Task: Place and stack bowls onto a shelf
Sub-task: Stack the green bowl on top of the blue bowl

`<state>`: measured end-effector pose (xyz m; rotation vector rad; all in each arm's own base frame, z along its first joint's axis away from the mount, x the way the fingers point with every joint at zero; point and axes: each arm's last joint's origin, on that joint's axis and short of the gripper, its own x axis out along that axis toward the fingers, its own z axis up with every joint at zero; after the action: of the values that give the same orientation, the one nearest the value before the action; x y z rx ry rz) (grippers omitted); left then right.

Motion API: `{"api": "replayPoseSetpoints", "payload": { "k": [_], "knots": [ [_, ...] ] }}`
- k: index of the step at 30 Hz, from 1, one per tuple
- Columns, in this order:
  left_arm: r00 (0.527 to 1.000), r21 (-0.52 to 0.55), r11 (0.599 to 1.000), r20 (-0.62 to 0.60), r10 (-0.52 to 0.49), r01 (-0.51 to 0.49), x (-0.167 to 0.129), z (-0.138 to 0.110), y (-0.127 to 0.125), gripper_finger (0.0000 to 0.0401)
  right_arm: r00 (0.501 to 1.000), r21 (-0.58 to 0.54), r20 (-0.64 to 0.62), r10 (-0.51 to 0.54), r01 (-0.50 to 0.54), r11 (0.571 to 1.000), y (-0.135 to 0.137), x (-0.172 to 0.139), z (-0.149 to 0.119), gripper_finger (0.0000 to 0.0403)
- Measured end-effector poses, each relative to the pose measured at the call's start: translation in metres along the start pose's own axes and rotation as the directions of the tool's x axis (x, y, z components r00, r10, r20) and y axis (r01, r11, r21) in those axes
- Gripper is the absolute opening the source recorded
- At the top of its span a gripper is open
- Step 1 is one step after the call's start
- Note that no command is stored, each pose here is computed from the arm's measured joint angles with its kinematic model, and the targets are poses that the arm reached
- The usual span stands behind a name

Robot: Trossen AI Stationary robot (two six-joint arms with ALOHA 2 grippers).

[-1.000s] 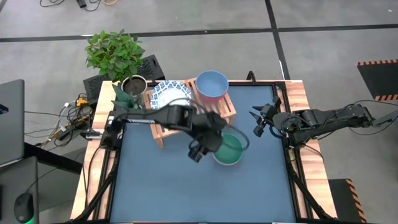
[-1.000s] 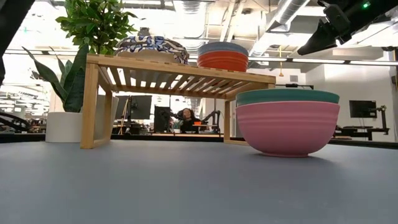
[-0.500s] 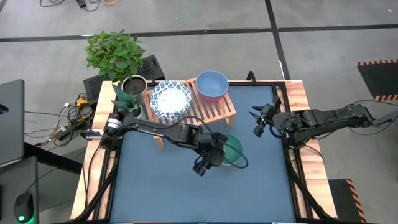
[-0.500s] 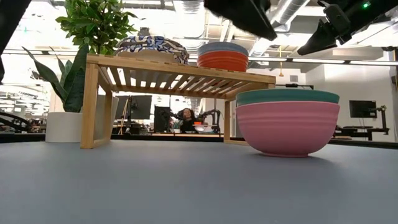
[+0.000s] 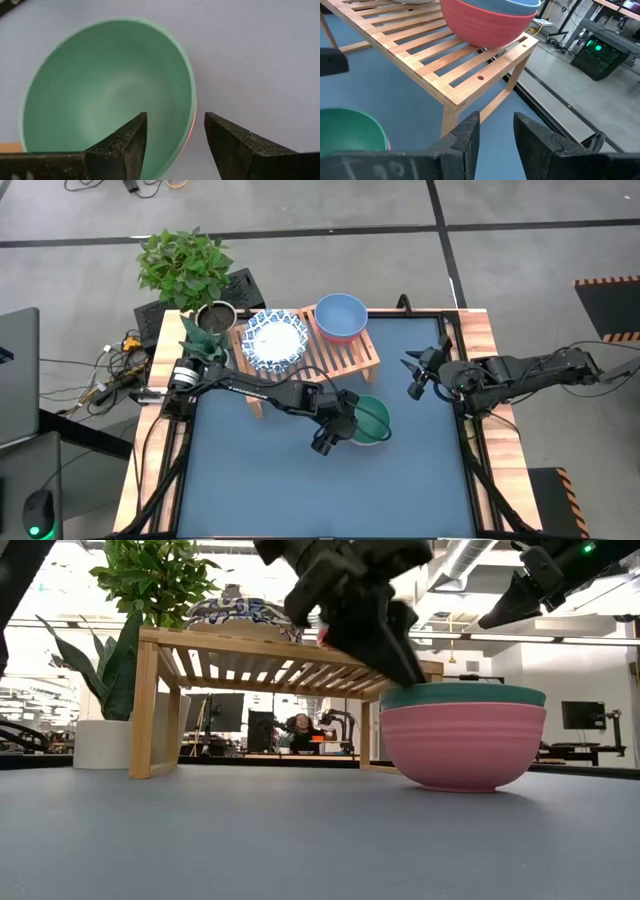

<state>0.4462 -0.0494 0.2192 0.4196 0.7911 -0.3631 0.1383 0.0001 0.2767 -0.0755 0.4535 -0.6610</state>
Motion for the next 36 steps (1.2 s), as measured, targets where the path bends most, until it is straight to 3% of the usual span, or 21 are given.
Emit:
{"api": "replayPoseSetpoints", "payload": {
  "k": [12,29,36],
  "knots": [
    [0.999,0.003,1.0,-0.025,0.027,-0.027,0.0041,-0.0067,-0.0018,0.0174,1.0,0.0,0.0,0.0,0.0,1.0,0.0,0.0,0.0,0.0145],
    [0.998,0.045,0.999,-0.046,0.032,-0.03,0.004,-0.0084,-0.0018,0.0009,1.0,-0.001,0.0,-0.001,0.001,1.0,-0.0001,0.0,0.0,0.0145],
    [0.998,0.046,0.999,-0.048,0.031,-0.029,0.0039,-0.0081,-0.0023,0.0002,1.0,-0.001,0.0,-0.002,0.002,1.0,0.0,0.0,0.0,0.0145]
  ]
}}
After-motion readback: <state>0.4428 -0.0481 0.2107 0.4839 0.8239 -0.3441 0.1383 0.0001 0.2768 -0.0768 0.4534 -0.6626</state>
